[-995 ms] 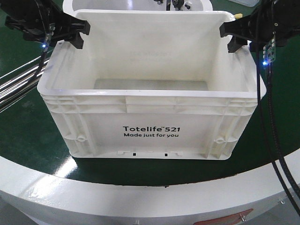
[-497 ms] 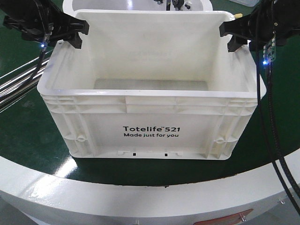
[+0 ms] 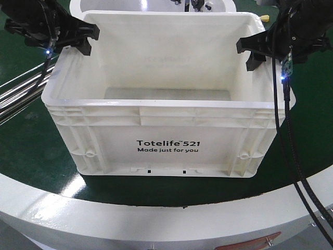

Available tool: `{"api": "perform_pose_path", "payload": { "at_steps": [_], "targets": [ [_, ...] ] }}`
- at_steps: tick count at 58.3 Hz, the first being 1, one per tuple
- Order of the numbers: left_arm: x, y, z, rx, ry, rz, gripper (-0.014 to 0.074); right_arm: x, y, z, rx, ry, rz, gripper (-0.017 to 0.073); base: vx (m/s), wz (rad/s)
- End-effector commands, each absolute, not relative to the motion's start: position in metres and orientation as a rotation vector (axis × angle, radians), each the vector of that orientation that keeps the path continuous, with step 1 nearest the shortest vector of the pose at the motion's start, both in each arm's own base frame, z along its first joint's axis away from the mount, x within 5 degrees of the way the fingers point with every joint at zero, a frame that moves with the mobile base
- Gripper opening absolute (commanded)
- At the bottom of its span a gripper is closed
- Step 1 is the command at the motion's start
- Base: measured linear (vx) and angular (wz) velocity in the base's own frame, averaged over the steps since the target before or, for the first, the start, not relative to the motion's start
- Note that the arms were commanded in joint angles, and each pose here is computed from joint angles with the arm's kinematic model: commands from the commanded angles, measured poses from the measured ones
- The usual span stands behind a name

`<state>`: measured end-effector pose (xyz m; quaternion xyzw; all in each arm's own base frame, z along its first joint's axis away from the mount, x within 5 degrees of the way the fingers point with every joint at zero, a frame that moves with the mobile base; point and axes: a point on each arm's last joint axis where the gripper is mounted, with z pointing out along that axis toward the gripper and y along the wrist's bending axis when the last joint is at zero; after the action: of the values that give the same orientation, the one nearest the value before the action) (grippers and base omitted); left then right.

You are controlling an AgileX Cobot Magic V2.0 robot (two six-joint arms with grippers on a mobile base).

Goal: Place moving items into box and shelve
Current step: 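Move both grippers to the tote's side rims and grip them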

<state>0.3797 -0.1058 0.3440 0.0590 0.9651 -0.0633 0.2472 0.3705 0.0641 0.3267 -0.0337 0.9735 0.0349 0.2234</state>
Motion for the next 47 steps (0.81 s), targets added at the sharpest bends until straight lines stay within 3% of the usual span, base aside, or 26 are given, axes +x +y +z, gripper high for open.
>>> {"api": "perform_pose_path", "payload": {
  "at_steps": [1, 12, 22, 35, 43, 47],
  "targets": [
    [0.3761, -0.1073, 0.3645, 0.148, 2.560, -0.201, 0.0512, 0.3666, 0.0606, 0.3538, -0.091, 2.574, 0.082, 0.0386, 0.00, 0.00],
    [0.3804, -0.1085, 0.3575, 0.149, 2.575, -0.197, 0.0508, 0.3671, 0.0565, 0.3539, -0.107, 2.570, 0.014, 0.0349, 0.00, 0.00],
    [0.3806, -0.1085, 0.3581, 0.150, 2.569, -0.198, 0.0434, 0.3671, 0.0561, 0.3538, -0.109, 2.570, 0.007, 0.0209, 0.00, 0.00],
    [0.3809, -0.1086, 0.3584, 0.170, 2.562, -0.193, 0.0181, 0.3662, 0.0562, 0.3533, -0.140, 2.581, 0.000, -0.0008, 0.00, 0.00],
    [0.3807, -0.1085, 0.3587, 0.225, 2.556, -0.177, -0.0010, 0.3651, 0.0560, 0.3526, -0.162, 2.594, -0.007, -0.0010, 0.00, 0.00],
    [0.3807, -0.1085, 0.3587, 0.239, 2.554, -0.172, -0.0010, 0.3650, 0.0560, 0.3525, -0.162, 2.595, -0.007, -0.0010, 0.00, 0.00]
  ]
}}
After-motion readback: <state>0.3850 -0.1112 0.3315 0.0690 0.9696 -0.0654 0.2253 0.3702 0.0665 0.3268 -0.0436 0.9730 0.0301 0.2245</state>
